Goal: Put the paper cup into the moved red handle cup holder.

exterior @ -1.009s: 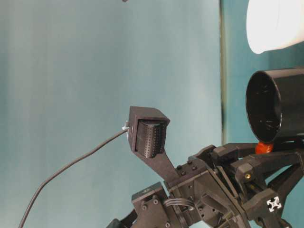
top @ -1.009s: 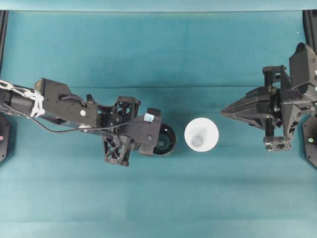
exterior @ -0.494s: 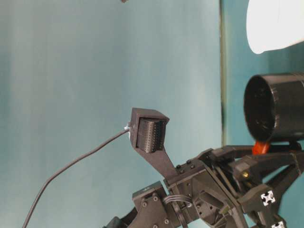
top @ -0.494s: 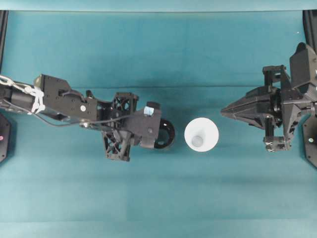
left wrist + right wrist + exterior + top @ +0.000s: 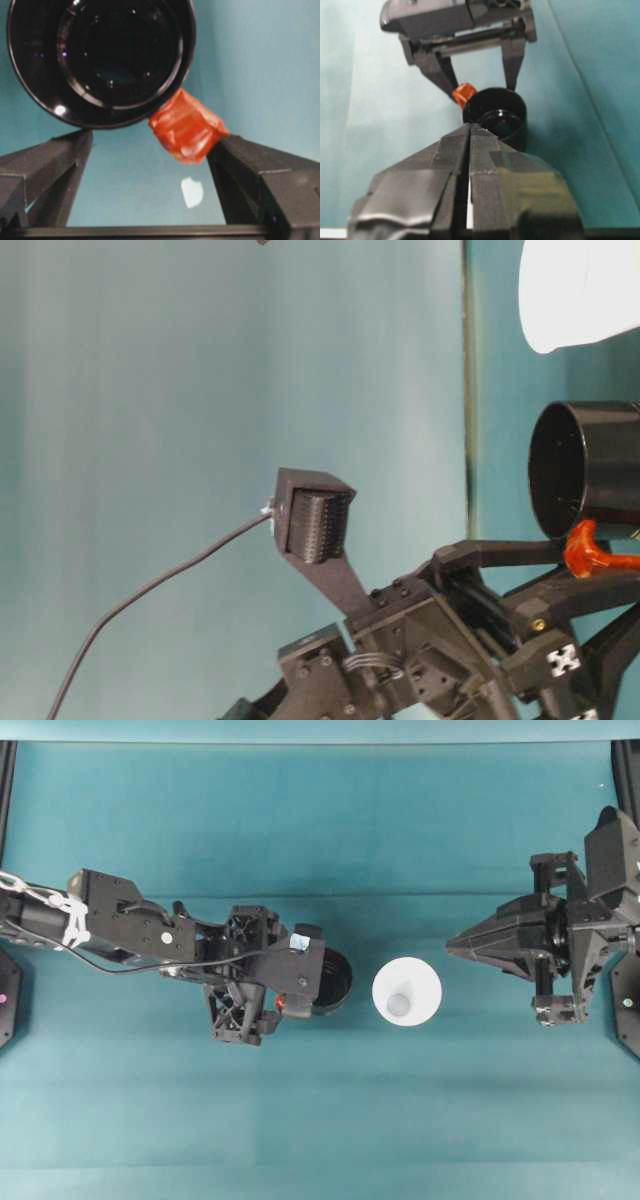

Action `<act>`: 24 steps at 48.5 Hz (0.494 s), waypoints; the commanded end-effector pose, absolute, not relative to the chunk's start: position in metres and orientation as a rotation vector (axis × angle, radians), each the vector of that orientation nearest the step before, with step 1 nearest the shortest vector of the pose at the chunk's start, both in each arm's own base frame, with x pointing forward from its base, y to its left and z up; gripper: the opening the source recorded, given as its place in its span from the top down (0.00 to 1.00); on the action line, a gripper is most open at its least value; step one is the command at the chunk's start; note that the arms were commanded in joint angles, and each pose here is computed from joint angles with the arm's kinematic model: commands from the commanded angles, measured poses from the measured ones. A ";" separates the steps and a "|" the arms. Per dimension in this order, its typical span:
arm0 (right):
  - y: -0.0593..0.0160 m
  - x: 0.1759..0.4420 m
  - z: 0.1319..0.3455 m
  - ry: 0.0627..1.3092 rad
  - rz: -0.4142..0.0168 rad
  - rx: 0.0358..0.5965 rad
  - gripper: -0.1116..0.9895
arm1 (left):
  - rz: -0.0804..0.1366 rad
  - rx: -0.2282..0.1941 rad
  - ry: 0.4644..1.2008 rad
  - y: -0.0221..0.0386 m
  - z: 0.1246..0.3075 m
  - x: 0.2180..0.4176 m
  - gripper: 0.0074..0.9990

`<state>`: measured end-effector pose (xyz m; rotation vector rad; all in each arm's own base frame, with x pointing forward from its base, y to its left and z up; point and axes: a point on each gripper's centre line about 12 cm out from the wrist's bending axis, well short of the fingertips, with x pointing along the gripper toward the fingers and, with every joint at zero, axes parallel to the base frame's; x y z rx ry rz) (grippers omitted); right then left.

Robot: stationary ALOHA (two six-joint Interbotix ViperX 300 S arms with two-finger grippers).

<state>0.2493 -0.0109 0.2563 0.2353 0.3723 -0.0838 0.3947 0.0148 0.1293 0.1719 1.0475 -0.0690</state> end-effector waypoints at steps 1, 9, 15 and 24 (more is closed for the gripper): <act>-0.0118 0.251 0.262 0.352 -0.093 0.280 0.99 | -0.062 0.178 0.968 0.0143 0.160 0.395 0.05; -0.0216 0.249 0.255 0.408 -0.162 0.406 0.99 | -0.048 0.182 0.854 0.0138 0.208 0.381 0.05; -0.0278 0.252 0.255 0.434 -0.202 0.467 0.98 | -0.043 0.184 0.802 0.0133 0.229 0.364 0.05; -0.0323 0.265 0.250 0.535 -0.233 0.484 0.93 | -0.040 0.184 0.779 0.0117 0.245 0.330 0.05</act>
